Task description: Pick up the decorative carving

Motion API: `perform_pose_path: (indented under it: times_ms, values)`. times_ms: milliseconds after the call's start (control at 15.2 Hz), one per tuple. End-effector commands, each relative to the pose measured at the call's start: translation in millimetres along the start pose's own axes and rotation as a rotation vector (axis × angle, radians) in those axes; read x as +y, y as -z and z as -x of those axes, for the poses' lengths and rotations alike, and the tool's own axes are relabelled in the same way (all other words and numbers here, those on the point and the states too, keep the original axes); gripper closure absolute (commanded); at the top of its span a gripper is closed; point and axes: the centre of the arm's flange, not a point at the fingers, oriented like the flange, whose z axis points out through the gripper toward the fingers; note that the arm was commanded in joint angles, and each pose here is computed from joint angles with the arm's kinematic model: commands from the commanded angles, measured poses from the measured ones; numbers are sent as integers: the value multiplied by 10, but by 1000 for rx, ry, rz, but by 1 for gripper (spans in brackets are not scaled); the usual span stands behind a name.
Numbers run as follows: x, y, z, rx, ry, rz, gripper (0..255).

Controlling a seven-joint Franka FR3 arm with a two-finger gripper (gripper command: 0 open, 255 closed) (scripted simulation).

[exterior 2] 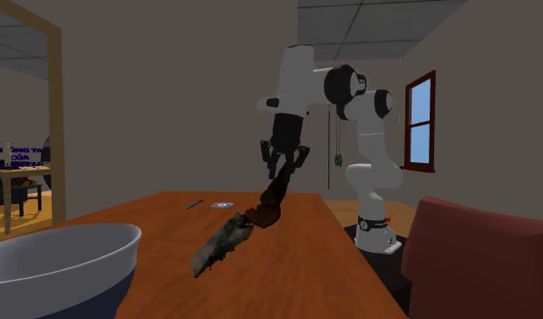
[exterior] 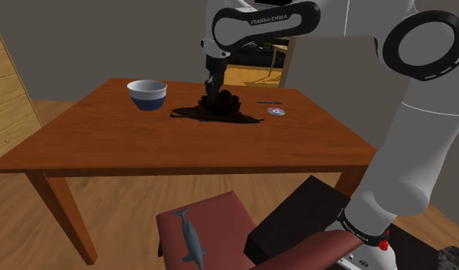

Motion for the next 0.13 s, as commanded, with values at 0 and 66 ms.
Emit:
perform_pose_path:
  times_ms: [0,66]
  values:
    - [23,78,-3,1,0,0,255]
    - [23,78,-4,1,0,0,255]
